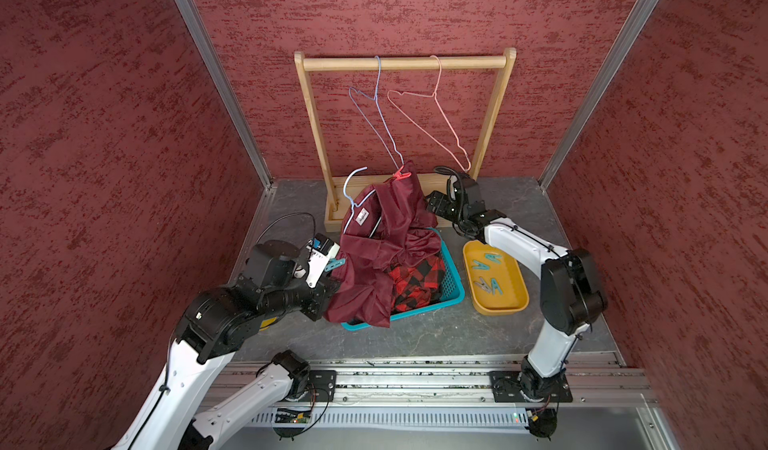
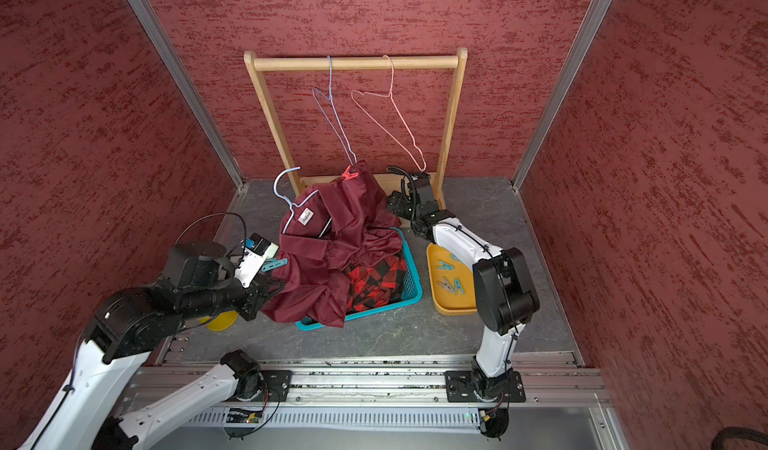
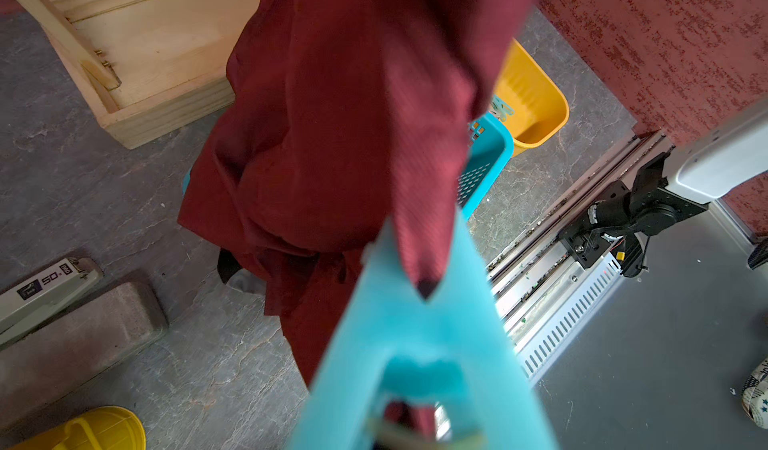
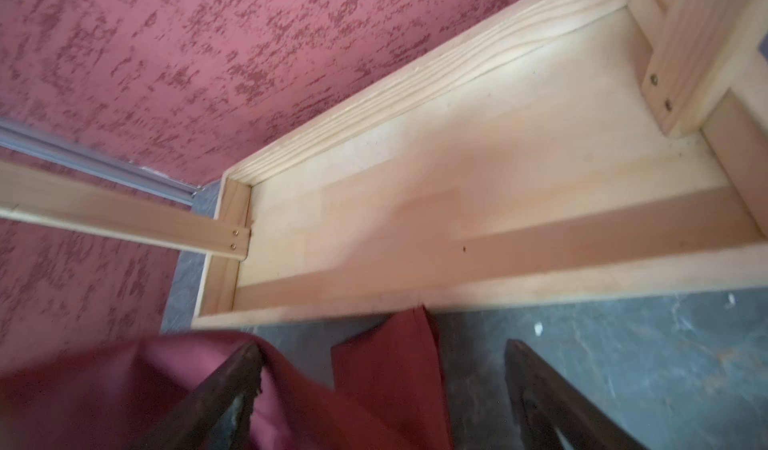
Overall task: Remove the clothespins securing long-sleeve shirts to the hanger
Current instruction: Place the long-sleeve shirt at the bin.
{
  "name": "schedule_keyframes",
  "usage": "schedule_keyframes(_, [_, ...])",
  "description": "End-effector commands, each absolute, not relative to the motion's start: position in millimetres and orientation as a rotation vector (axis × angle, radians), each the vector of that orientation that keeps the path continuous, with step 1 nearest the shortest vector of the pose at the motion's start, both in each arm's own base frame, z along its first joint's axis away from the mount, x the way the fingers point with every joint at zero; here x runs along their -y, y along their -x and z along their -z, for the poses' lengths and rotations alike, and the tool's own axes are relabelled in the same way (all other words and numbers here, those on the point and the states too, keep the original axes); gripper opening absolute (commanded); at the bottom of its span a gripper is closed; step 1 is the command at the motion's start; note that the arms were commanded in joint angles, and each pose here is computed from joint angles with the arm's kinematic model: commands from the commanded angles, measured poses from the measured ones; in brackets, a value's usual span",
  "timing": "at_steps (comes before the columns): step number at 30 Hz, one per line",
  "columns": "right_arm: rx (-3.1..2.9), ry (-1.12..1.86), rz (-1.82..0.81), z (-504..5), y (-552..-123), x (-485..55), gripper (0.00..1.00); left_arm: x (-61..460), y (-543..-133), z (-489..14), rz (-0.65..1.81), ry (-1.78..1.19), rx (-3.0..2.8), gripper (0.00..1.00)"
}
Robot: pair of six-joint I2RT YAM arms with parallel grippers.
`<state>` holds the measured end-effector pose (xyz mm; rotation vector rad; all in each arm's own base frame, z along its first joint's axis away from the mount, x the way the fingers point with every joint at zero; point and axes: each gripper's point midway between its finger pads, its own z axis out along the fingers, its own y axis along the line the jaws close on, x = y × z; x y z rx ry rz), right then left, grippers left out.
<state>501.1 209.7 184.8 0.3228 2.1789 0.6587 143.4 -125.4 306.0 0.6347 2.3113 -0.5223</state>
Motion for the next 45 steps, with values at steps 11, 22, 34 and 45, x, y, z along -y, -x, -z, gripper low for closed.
schedule_keyframes(11, [-2.155,-0.176,-0.862,-185.8,-498.4,-250.2,0.9,133.8,-159.7,-321.2,0.501,-0.669,-2.218,0.0])
schedule_keyframes(22, [-2.173,0.119,-1.132,-188.5,-432.7,-297.5,0.72,139.1,-171.0,-316.4,0.484,-0.676,-2.211,0.0])
schedule_keyframes(34, [-2.177,0.06,-0.968,-189.4,-441.7,-280.3,0.73,140.6,-171.0,-313.7,0.501,-0.664,-2.218,0.0])
schedule_keyframes(45, [-2.18,0.035,-0.954,-190.5,-454.4,-283.3,0.1,133.5,-164.6,-316.8,0.49,-0.645,-2.218,0.0])
